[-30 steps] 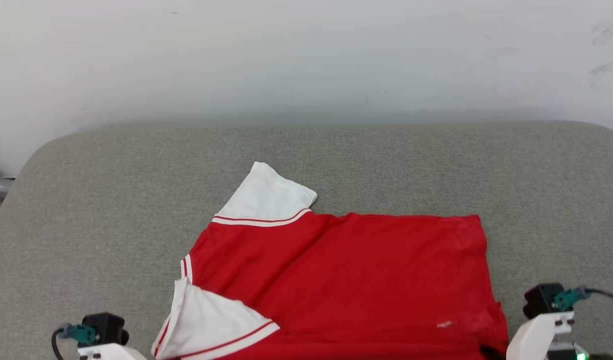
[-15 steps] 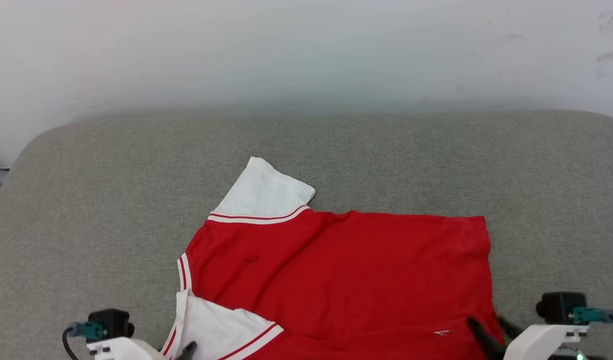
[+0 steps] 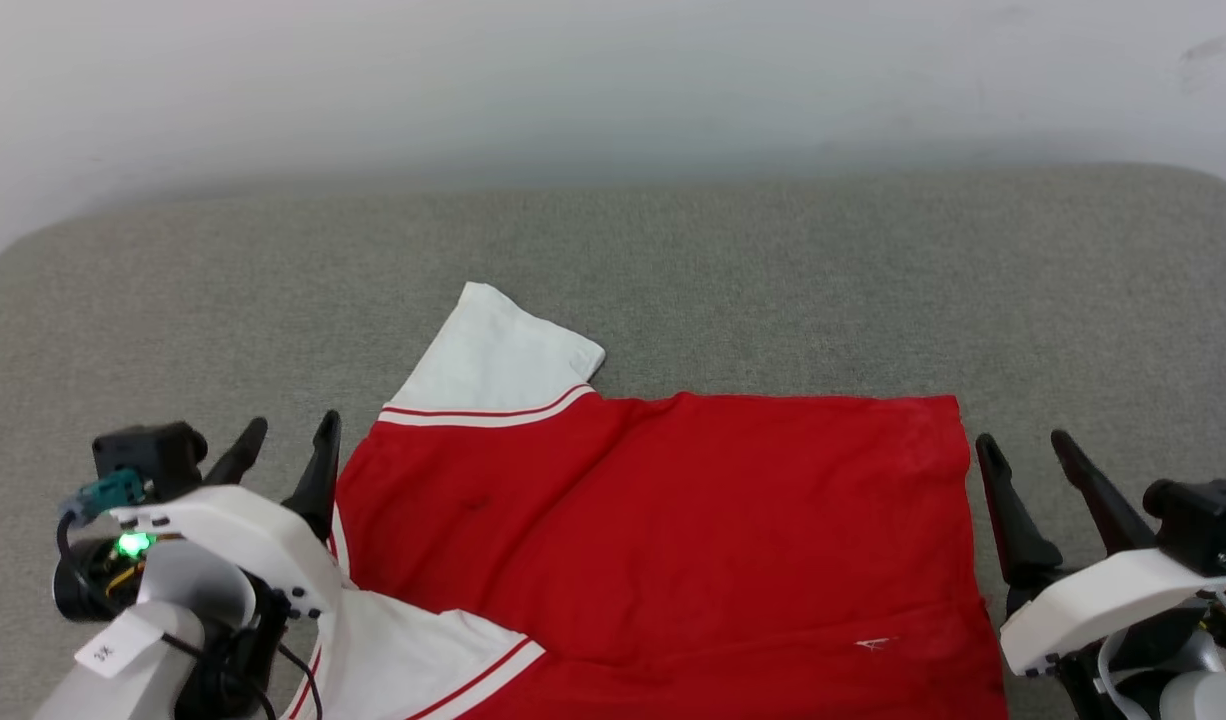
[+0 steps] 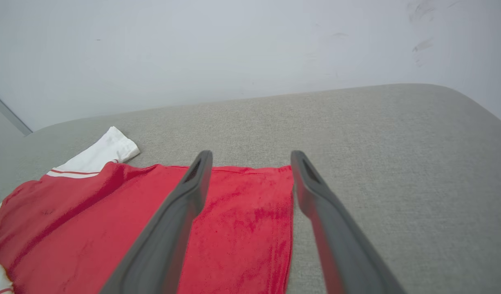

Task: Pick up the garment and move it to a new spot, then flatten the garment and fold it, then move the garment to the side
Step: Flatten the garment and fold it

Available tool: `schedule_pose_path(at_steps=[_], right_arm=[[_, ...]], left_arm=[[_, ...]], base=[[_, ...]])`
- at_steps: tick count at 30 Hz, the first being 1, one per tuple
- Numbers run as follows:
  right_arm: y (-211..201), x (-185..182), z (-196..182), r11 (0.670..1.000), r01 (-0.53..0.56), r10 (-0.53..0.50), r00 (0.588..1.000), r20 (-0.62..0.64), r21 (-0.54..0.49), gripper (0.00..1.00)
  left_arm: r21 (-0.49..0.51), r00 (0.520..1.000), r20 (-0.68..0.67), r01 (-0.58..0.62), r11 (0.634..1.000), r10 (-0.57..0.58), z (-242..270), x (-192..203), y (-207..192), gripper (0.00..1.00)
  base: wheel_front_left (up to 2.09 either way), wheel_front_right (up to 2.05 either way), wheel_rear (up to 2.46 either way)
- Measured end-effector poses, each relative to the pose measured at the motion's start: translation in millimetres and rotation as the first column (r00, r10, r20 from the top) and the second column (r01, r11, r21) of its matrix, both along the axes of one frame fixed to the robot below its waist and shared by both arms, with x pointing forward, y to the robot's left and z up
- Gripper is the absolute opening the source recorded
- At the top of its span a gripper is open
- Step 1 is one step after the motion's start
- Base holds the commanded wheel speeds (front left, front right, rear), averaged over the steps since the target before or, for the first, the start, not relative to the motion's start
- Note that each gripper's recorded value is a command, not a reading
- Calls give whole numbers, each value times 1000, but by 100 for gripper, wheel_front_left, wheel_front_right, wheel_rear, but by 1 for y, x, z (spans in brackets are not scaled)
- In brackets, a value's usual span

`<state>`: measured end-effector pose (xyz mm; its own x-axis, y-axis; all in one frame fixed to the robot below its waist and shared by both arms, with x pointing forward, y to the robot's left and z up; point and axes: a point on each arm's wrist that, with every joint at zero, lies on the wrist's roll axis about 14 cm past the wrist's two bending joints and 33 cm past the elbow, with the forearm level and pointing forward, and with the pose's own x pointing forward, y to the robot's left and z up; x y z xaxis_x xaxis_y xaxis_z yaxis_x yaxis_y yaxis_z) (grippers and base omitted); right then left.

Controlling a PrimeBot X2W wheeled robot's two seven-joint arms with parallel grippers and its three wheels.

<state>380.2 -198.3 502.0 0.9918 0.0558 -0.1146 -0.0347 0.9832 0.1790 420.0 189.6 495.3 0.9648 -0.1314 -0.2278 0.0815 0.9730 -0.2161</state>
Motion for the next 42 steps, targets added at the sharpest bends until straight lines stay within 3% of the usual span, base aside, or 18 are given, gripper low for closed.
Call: schedule_pose_path(at_steps=[7, 15, 23, 34, 36, 37, 42], right_arm=[[-4, 26, 11, 999, 23, -21, 998, 60, -28, 100], [-20, 40, -12, 996, 79, -79, 997, 22, -40, 100], [-38, 32, -38, 990, 139, -141, 989, -38, -33, 100], [-54, 22, -63, 979, 202, -201, 975, -98, -8, 100], [-56, 22, -66, 978, 209, -209, 972, -104, -7, 100], [-57, 22, -67, 977, 213, -212, 971, -108, -2, 100], [-60, 27, -71, 974, 223, -218, 968, -126, 29, 100]], left_arm=[[37, 997, 10, 79, 996, -79, -6, 65, -18, 100], [42, 955, -192, 239, 970, -227, -49, 128, -46, 100], [42, 834, -463, 357, 933, -298, -93, 157, -60, 100], [26, 614, -734, 453, 891, -291, -132, 152, -67, 100], [19, 595, -746, 468, 884, -299, -134, 150, -71, 22], [18, 590, -749, 471, 882, -300, -134, 150, -72, 0], [7, 585, -746, 485, 874, -318, -135, 147, -81, 0]], base=[[0, 0, 0], [0, 0, 0], [0, 0, 0], [0, 0, 0], [0, 0, 0], [0, 0, 0], [0, 0, 0]])
